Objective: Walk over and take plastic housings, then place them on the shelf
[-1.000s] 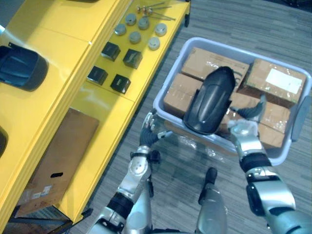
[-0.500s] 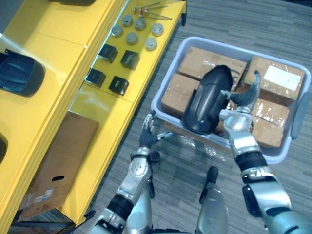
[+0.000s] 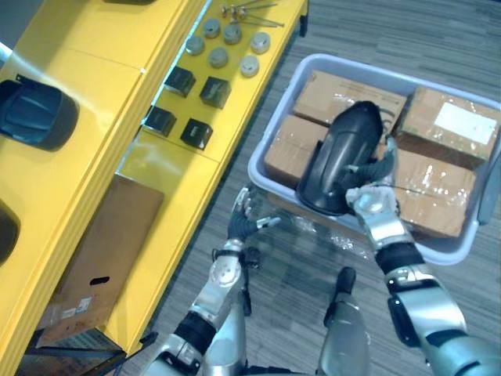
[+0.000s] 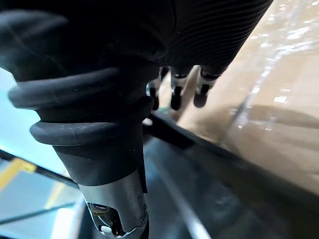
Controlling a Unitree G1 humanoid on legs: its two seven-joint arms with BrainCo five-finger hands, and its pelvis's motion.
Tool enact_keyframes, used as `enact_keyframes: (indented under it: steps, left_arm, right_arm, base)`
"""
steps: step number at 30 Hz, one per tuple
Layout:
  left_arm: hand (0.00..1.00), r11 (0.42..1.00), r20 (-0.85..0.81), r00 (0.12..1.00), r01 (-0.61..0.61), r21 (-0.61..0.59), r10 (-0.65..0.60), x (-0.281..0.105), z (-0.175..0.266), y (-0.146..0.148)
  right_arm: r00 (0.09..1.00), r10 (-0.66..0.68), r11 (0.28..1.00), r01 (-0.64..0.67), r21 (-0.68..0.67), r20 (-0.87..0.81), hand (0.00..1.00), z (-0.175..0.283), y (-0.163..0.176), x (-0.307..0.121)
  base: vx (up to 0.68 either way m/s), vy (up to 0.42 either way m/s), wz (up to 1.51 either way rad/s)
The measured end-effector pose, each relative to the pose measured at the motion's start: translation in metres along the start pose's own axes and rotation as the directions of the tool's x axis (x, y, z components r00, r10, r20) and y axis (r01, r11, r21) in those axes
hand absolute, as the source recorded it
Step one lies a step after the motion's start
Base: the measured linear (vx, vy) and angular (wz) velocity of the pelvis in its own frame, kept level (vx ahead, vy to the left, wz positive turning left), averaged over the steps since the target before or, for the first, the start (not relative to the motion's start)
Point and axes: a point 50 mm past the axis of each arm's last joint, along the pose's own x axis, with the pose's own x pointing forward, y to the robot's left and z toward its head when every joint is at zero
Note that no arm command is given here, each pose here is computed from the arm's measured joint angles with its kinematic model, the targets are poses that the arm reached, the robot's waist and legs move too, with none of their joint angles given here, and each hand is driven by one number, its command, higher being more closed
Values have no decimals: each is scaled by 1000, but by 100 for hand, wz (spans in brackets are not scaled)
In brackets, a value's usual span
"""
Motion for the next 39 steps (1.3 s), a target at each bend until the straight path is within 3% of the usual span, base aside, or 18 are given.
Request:
enact_keyframes:
  steps: [4, 11, 12, 17, 30, 39]
  left_arm:
    - [0, 1000, 1, 1000, -5, 0, 5, 0, 0, 0]
    - [0, 1000, -5, 1000, -19, -17, 19, -1, -1, 2]
    - [0, 999, -7, 1000, -24, -27, 24, 0, -1, 2]
    - [0, 999, -9, 999, -33, -34, 32, 1, -1, 4]
    - [0, 998, -52, 998, -39, -47, 37, 2, -10, 9]
    - [0, 998, -36, 999, -33, -56, 31, 1, -8, 8]
  right_arm:
    - [998, -68, 998, 68, -14, -11, 0, -3, -3, -1]
    - [998, -11, 1000, 10, -26, -58, 0, -12, 3, -5]
    - [998, -2, 1000, 0, -26, -66, 100, -12, 3, -5]
    - [990, 42, 999, -45, -21, -133, 100, -15, 4, 3]
    - [953, 37, 995, -63, -77, -301, 100, -26, -33, 35]
    - [949, -107, 978, 48, -202, -297, 100, -33, -65, 46]
  base:
    - [0, 0, 0]
    - [0, 0, 0]
    - [0, 0, 0]
    - [-10, 4, 2]
    - [6, 1, 5]
    - [7, 11, 14]
